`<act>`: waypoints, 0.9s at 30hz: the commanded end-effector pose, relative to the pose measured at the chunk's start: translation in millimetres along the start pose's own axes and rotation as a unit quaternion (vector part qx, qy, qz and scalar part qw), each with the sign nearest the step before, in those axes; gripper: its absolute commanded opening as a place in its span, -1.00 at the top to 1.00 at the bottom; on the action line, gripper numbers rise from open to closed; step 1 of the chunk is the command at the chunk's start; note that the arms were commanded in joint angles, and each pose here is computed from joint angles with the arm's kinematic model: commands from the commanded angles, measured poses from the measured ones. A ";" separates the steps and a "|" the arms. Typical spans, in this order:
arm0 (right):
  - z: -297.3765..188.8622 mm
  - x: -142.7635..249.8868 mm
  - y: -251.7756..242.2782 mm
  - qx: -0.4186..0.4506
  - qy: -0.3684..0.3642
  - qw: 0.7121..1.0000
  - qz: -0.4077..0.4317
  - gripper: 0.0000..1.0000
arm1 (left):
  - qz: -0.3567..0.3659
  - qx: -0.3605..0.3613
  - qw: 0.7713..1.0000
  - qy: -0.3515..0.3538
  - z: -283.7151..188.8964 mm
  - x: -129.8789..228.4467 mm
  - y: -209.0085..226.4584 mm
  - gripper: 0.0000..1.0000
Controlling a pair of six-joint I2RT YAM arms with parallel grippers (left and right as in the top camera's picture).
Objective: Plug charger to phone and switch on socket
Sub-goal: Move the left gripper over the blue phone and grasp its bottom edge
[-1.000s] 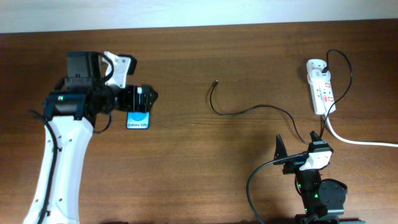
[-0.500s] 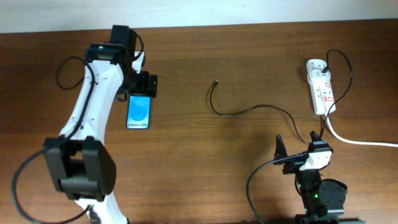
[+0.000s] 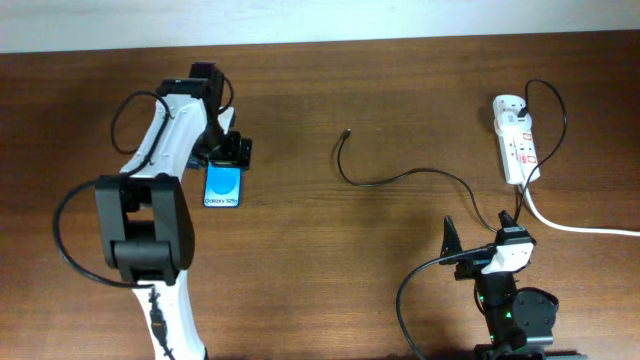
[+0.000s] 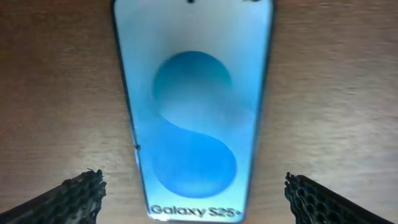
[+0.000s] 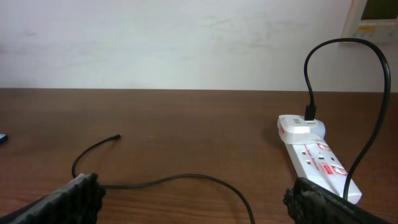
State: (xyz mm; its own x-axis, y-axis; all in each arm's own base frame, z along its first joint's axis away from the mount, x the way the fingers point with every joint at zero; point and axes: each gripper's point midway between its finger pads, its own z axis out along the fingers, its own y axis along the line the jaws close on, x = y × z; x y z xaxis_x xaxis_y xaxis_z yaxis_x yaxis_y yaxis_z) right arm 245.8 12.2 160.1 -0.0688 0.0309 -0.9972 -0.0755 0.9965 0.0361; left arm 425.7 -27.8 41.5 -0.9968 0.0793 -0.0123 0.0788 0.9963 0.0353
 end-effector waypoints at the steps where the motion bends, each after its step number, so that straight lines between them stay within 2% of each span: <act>1: 0.0 2.3 1.5 -0.002 0.002 1.000 0.004 -0.97 | 0.005 -0.007 1.000 -0.005 8.5 -8.7 10.6 -0.99; 9: 0.0 2.3 1.4 -0.002 0.002 1.000 0.004 -0.97 | 0.005 0.020 1.000 0.009 35.4 -11.3 -0.6 -0.99; 22: 0.0 2.3 1.5 -0.002 0.002 1.000 0.004 -0.97 | -0.009 0.008 1.000 -0.002 39.1 -17.6 3.4 -0.99; 27: 0.0 2.3 1.5 -0.002 0.002 1.000 0.004 -0.97 | -0.008 0.006 1.000 0.011 52.7 -7.0 3.3 -0.99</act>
State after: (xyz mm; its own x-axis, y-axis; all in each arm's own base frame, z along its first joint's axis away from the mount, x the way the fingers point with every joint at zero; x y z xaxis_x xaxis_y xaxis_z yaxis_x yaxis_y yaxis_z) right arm 245.8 12.2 160.1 -0.0688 0.0309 -0.9972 -0.0755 0.9965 0.0361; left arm 440.7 -25.0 1.1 -0.9976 0.0678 -0.0141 0.0677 0.9976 0.0129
